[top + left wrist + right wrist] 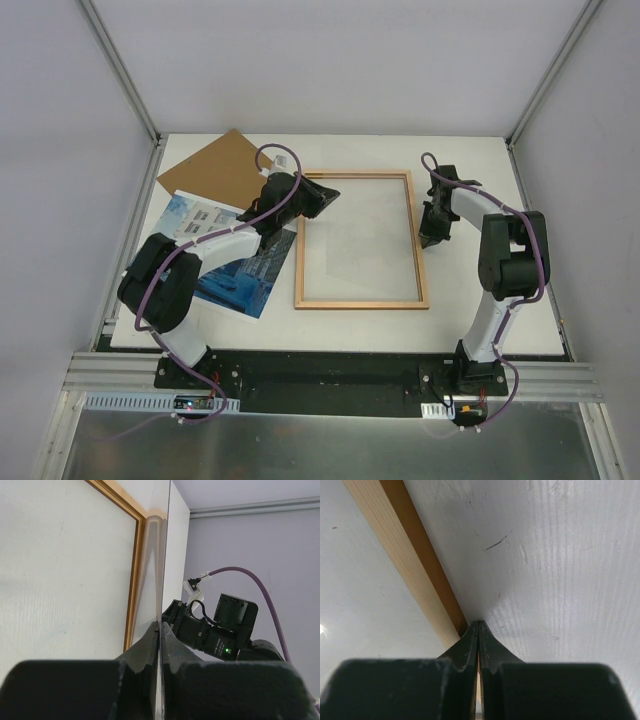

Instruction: Put the photo into the frame

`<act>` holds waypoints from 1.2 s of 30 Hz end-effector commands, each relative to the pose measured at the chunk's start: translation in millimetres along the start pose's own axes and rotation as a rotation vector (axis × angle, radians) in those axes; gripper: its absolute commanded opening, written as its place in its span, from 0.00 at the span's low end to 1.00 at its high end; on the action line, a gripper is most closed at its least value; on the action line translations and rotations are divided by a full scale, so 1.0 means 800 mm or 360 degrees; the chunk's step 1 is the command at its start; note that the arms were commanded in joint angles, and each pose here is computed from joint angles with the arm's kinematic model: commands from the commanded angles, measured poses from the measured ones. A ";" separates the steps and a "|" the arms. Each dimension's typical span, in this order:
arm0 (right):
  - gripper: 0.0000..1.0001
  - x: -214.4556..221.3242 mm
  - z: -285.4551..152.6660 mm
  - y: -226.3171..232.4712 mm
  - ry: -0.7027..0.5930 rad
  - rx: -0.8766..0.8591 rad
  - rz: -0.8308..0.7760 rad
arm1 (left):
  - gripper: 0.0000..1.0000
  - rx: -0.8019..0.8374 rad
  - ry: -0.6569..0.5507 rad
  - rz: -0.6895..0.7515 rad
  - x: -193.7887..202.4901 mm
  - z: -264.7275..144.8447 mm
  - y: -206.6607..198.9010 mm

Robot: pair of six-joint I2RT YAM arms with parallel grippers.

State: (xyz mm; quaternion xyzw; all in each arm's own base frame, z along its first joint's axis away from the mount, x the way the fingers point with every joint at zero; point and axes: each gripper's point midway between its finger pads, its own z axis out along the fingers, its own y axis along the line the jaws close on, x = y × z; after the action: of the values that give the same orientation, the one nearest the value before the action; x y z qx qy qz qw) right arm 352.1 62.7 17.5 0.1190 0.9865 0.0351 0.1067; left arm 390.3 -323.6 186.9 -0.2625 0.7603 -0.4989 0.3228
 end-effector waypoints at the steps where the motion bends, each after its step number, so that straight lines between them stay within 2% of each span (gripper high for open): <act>1: 0.01 0.003 -0.005 0.003 0.0009 -0.0022 -0.0003 | 0.00 0.0093 0.0043 0.0023 0.010 -0.012 -0.022; 36: 0.01 0.000 -0.011 0.003 -0.0006 -0.0016 -0.0003 | 0.00 0.0076 0.0080 0.0034 0.021 -0.026 0.000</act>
State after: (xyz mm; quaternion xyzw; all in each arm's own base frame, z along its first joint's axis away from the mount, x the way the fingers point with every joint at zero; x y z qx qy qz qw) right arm 351.3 61.1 17.4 0.1197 0.9867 0.0317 0.1054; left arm 378.6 -315.8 171.6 -0.2640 0.7647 -0.4936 0.3191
